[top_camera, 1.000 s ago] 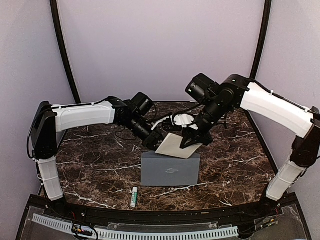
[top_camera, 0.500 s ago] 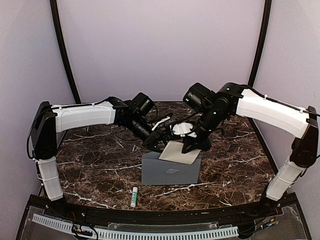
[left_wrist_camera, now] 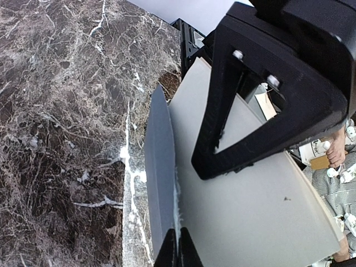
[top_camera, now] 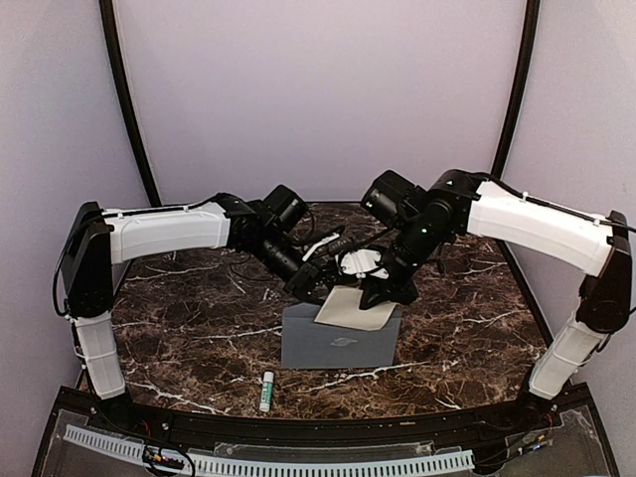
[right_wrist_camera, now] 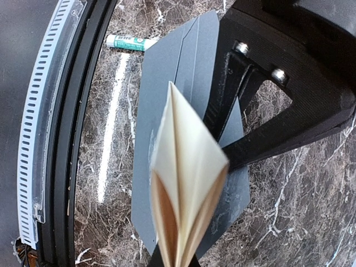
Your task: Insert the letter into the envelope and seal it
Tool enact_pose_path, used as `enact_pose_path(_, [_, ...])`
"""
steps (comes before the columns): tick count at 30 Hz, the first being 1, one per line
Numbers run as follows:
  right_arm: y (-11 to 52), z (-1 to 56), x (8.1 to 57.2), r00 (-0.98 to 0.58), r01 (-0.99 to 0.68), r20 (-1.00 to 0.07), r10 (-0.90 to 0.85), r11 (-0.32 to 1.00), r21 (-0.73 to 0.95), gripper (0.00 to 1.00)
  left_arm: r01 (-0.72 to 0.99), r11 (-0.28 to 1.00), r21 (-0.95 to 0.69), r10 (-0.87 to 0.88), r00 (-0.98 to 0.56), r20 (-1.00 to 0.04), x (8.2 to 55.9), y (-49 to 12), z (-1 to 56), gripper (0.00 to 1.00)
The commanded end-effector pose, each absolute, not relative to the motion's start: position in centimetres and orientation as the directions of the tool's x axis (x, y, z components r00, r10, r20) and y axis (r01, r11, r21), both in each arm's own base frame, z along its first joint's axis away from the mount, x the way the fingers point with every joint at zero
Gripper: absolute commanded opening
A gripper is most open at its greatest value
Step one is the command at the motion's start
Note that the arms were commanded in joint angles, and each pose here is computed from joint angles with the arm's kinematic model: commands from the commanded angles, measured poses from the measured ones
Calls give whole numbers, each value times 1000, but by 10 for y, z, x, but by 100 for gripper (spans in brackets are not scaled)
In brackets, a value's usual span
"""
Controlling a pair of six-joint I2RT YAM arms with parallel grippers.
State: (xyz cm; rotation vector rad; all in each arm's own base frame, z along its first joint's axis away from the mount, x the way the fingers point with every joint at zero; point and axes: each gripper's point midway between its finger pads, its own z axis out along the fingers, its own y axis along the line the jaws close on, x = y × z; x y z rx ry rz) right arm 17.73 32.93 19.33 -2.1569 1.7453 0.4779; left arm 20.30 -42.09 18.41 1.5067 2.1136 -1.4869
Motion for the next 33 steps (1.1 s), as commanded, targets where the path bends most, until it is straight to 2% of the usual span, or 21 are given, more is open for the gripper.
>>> enact_pose_path(1, [337,187,175,196,-979,-434,-879,-199,-39,0,782,-25,-623,618,-477,-624,191,-419,202,0])
enact_pose_path(12, [341,169,184,189,-981,-334,-924,-159,-115,0,788,44,-613,613,-506,-607,199,-421,195,0])
enact_pose_path(22, [341,168,195,160,-980,-308,-938,-115,-160,0,782,104,-615,604,-541,-585,208,-424,188,0])
enact_pose_path(33, [348,167,197,141,-984,-323,-936,-95,-154,0,746,100,-658,568,-586,-578,214,-427,196,0])
